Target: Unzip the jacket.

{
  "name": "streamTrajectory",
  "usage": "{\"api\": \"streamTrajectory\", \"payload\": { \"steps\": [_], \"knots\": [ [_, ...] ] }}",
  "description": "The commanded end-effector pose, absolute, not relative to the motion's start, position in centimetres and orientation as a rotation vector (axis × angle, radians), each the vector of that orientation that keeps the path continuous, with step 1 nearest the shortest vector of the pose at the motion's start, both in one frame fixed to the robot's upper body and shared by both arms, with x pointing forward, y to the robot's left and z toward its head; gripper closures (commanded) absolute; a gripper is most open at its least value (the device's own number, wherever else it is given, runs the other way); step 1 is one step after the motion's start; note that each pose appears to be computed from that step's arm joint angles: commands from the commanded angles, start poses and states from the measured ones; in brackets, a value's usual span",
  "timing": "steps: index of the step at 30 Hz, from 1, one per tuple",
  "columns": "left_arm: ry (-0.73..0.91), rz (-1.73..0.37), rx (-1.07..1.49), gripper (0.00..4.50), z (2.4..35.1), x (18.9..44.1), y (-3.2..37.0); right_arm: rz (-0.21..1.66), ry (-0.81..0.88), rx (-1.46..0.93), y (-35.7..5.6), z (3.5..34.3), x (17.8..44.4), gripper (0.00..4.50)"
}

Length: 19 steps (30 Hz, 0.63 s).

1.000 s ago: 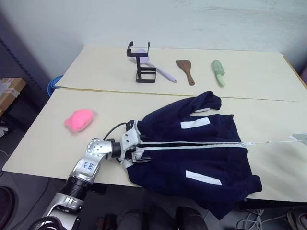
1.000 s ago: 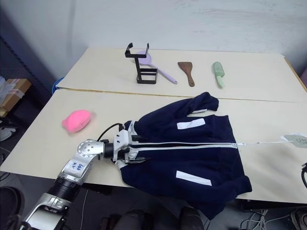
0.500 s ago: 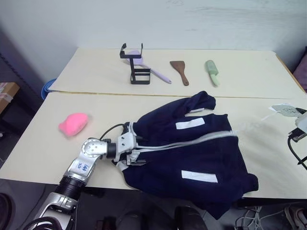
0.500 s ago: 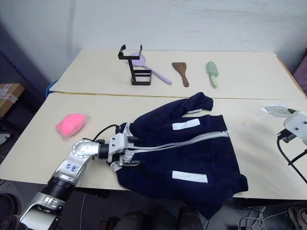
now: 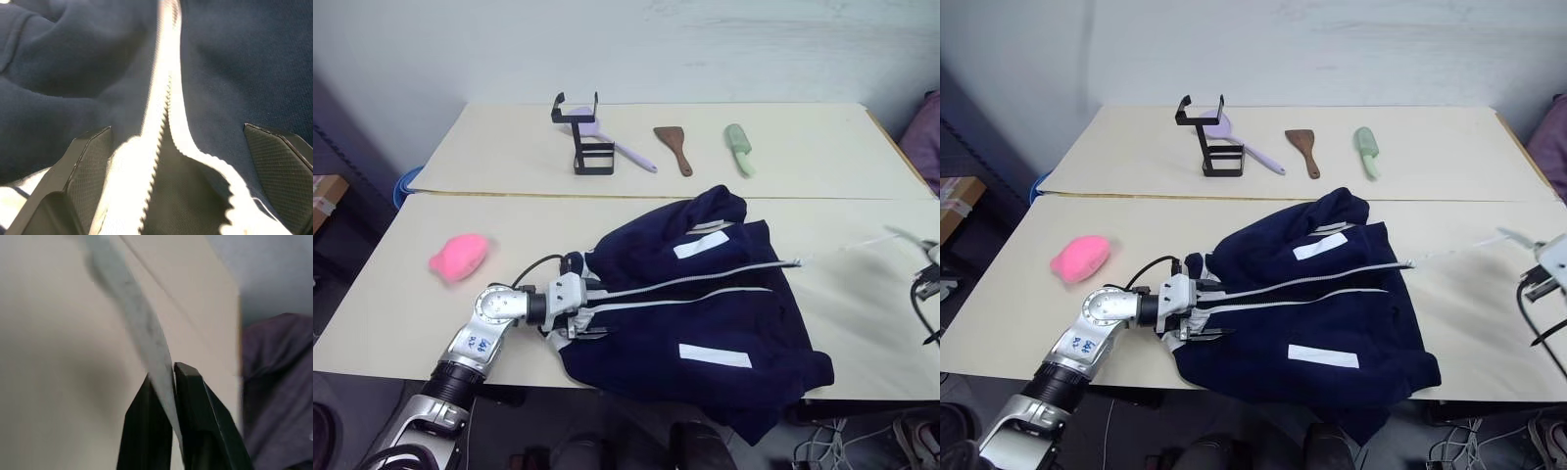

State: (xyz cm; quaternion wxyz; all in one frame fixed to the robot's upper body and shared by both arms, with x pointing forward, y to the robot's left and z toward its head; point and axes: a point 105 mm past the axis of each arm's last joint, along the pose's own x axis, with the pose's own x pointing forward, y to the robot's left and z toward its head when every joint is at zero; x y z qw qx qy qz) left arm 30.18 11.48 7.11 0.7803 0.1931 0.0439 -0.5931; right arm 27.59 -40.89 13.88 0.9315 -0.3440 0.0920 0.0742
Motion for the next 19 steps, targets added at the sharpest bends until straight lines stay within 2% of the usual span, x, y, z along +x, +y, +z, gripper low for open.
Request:
{"api": "streamTrajectory", "payload": {
  "steps": [1,4,7,9,11,15,19],
  "knots": [
    [0.163,-1.289,0.287,0.00,6.7,28.7,12.8,0.246,0.002,-0.578,-38.3,17.5,25.5,2.83],
    [0.080,-1.287,0.213,0.00,10.1,27.7,14.3,0.401,-0.062,-0.371,-34.7,18.2,22.0,1.85],
    [0.147,-1.332,0.183,0.00,11.0,25.5,16.5,0.524,-0.065,-0.342,-31.2,18.5,19.7,0.76],
    [0.185,-1.287,0.240,0.00,10.8,25.1,18.5,0.628,-0.067,-0.361,-28.2,17.9,18.8,0.09],
    [0.208,-1.242,0.311,0.00,10.4,24.8,20.0,0.717,-0.060,-0.368,-26.0,17.2,18.2,0.03],
    [0.185,-1.187,0.428,0.00,9.5,24.4,21.6,0.921,0.008,-0.377,-22.6,13.4,16.8,0.03],
    [0.132,-1.150,0.420,0.00,10.0,24.2,21.5,0.941,-0.008,-0.403,-22.2,11.8,17.1,0.03]
  ]
}}
